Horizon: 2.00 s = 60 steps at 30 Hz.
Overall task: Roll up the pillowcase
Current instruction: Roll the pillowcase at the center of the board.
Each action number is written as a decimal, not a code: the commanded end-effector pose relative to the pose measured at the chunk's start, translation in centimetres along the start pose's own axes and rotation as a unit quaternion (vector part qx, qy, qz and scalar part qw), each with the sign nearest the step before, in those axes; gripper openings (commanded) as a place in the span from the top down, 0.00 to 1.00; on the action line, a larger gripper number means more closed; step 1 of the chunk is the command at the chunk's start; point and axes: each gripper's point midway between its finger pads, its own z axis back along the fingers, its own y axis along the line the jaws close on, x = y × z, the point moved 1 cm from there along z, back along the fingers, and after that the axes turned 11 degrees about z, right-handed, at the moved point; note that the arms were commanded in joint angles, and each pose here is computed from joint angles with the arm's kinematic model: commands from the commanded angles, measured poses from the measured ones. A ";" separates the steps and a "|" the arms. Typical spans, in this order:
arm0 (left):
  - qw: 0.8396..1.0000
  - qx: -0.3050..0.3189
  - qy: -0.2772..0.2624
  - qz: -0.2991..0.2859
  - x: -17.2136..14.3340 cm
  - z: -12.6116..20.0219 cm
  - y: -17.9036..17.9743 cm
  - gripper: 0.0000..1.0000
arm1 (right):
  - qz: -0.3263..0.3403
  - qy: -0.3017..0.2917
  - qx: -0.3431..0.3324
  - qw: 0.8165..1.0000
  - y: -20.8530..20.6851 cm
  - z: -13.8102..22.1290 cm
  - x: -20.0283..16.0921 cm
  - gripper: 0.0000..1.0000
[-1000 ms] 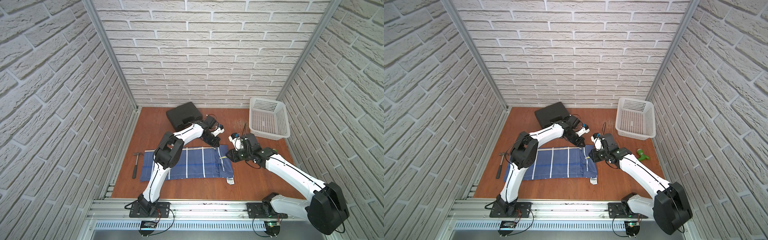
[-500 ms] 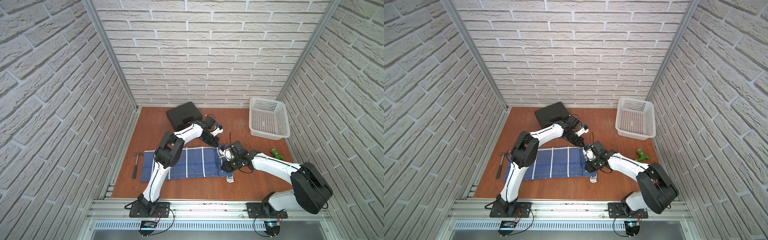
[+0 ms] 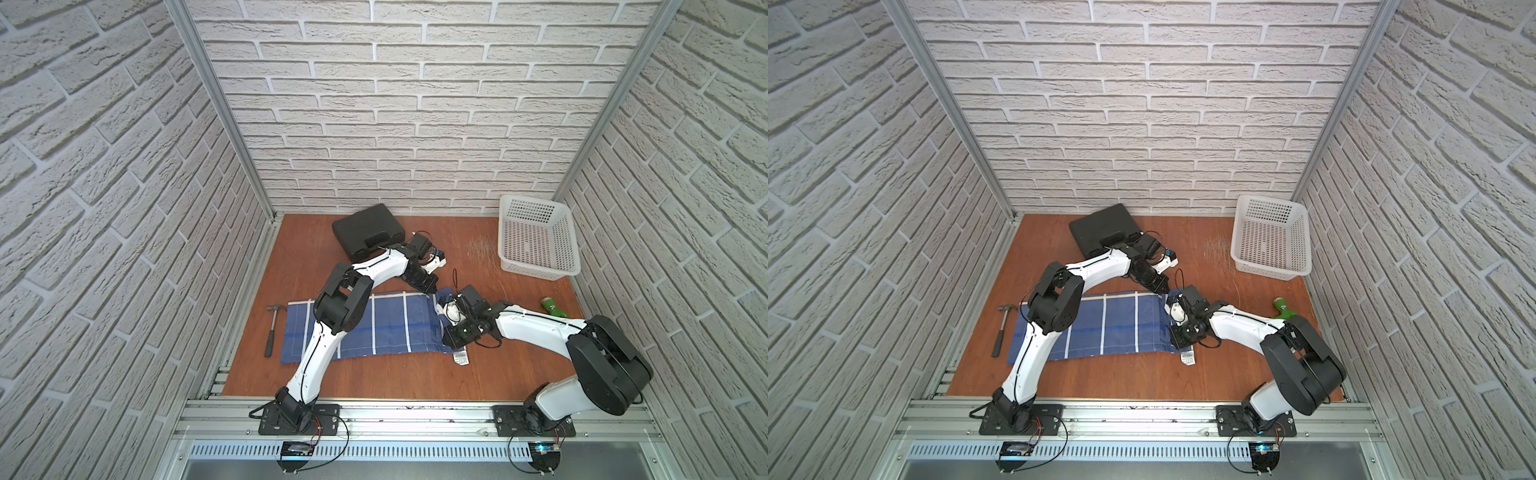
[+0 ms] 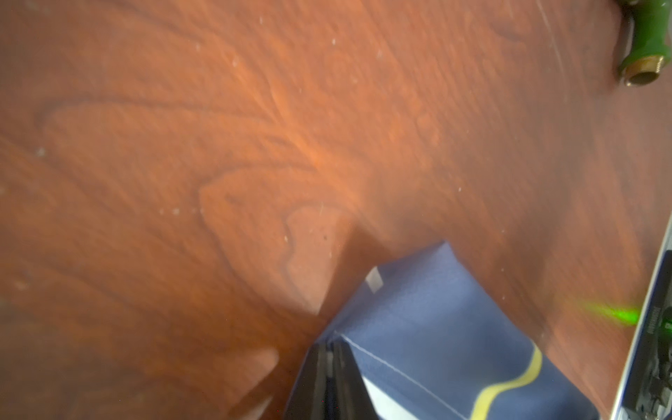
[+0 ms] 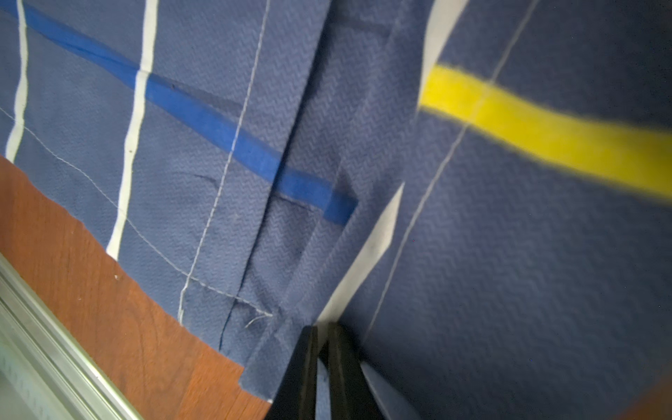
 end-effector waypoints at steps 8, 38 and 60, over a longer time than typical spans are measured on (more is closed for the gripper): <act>0.999 0.028 0.017 -0.008 -0.7 -1.8 1.1 0.82 | -0.013 -0.094 0.004 0.996 0.7 6.2 3.4 0.76; 0.999 0.017 -0.024 -0.036 -1.9 3.7 -7.5 0.55 | -0.258 -0.149 0.121 0.947 -8.7 0.8 4.7 0.45; 0.999 0.038 -0.008 -0.020 -3.9 1.6 -4.4 0.60 | -0.253 -0.183 0.119 0.943 -7.6 3.3 5.3 0.91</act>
